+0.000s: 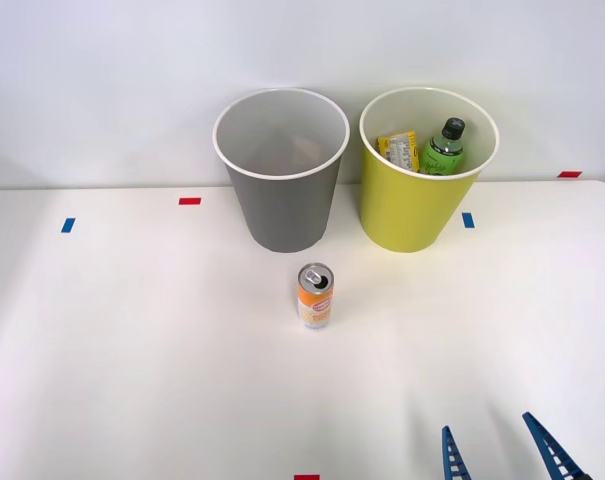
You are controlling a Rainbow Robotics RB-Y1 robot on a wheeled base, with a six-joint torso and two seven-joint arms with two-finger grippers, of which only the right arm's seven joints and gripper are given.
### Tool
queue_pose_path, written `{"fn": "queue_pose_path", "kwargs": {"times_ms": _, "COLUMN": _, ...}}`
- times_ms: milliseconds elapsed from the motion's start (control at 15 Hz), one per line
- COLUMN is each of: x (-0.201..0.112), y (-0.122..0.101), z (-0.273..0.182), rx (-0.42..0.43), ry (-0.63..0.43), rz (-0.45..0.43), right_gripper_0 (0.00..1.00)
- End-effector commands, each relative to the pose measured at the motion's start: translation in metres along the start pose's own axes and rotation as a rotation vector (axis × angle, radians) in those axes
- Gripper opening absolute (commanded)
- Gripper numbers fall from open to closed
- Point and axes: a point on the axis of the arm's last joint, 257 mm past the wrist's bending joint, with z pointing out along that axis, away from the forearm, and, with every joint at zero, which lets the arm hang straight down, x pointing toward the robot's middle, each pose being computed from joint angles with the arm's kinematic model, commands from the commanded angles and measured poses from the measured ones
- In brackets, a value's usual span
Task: Put cans in the gray bin, plastic bottles in the light green bin
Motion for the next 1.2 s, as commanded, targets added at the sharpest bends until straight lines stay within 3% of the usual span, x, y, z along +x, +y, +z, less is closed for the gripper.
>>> {"fn": "queue_pose_path", "kwargs": {"times_ms": 67, "x": 0.0001, "y": -0.0001, "z": 0.0, "rx": 0.0, "ry": 0.0, "rz": 0.0, "right_gripper_0": 1.0}}
{"fn": "queue_pose_path", "kwargs": {"times_ms": 1200, "x": 0.0001, "y": -0.0001, "z": 0.0, "rx": 0.0, "ry": 0.0, "rz": 0.0, "right_gripper_0": 1.0}}
